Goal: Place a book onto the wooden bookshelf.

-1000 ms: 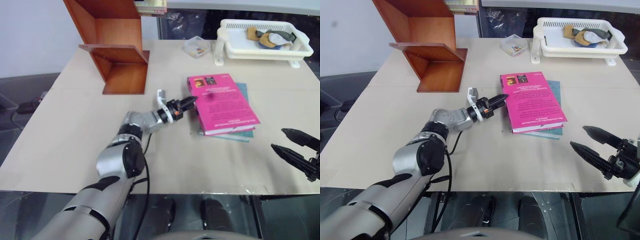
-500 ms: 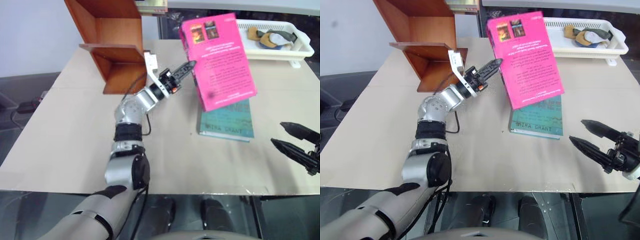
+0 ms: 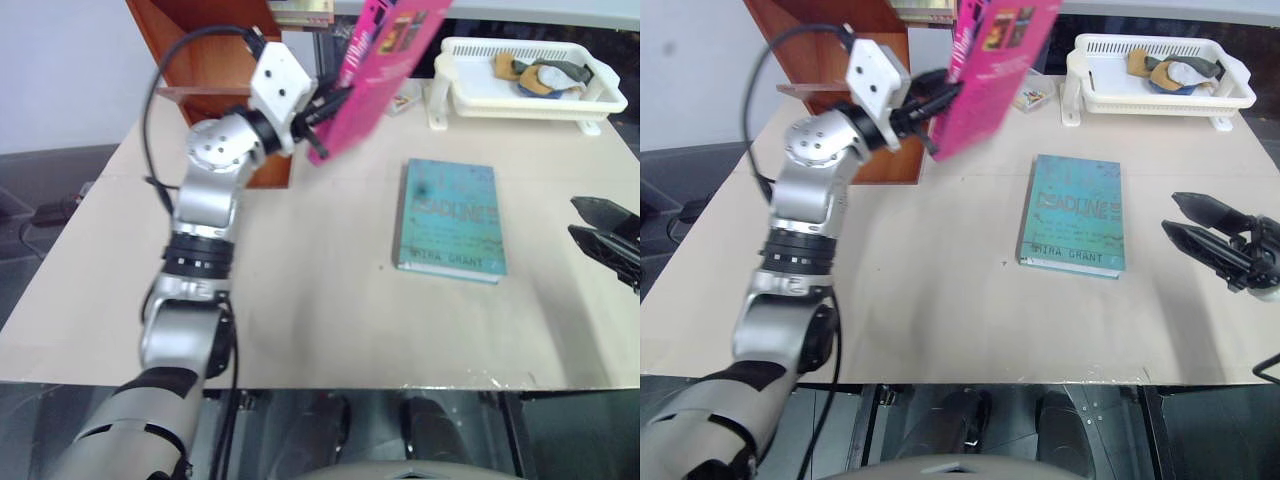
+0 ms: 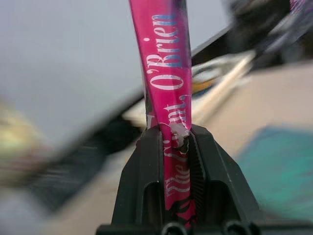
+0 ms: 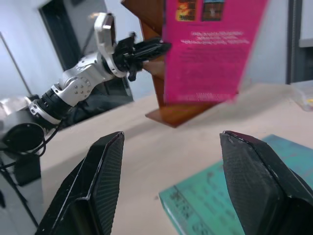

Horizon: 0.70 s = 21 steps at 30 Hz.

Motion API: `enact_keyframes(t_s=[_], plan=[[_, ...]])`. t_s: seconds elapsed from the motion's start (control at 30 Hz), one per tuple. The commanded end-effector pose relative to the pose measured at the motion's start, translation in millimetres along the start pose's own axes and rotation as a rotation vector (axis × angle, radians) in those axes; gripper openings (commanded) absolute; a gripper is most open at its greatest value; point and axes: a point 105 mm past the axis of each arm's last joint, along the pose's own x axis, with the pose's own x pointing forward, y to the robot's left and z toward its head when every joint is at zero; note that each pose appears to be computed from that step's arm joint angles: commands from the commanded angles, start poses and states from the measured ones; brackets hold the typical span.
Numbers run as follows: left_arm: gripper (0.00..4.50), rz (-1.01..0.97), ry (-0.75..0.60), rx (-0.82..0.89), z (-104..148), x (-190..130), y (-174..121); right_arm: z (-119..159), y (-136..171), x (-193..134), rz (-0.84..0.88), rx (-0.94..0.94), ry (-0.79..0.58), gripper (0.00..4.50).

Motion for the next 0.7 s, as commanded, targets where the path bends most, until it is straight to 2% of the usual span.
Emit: enact_keyframes(t_s=[0.03,0.13,0.37,0.5,0.7], plan=[[0.24,0.046,-0.098,0.327,40,0,12,7,-2,2,0.034,-0.020,0.005,3.18],[0.24,0.011,-0.105,0.561,48,-3,8,9,-7,6,0.052,-0.019,0.003,3.18],[0.24,-0.133,-0.066,0.914,54,-6,1,15,-22,13,0.094,-0.002,-0.036,3.18],[0.24,-0.185,-0.014,0.978,51,-9,5,12,-27,13,0.102,0.001,-0.028,3.18],[0.24,-0.320,0.182,0.997,29,-20,23,12,-34,15,0.108,-0.006,-0.033,3.18]])
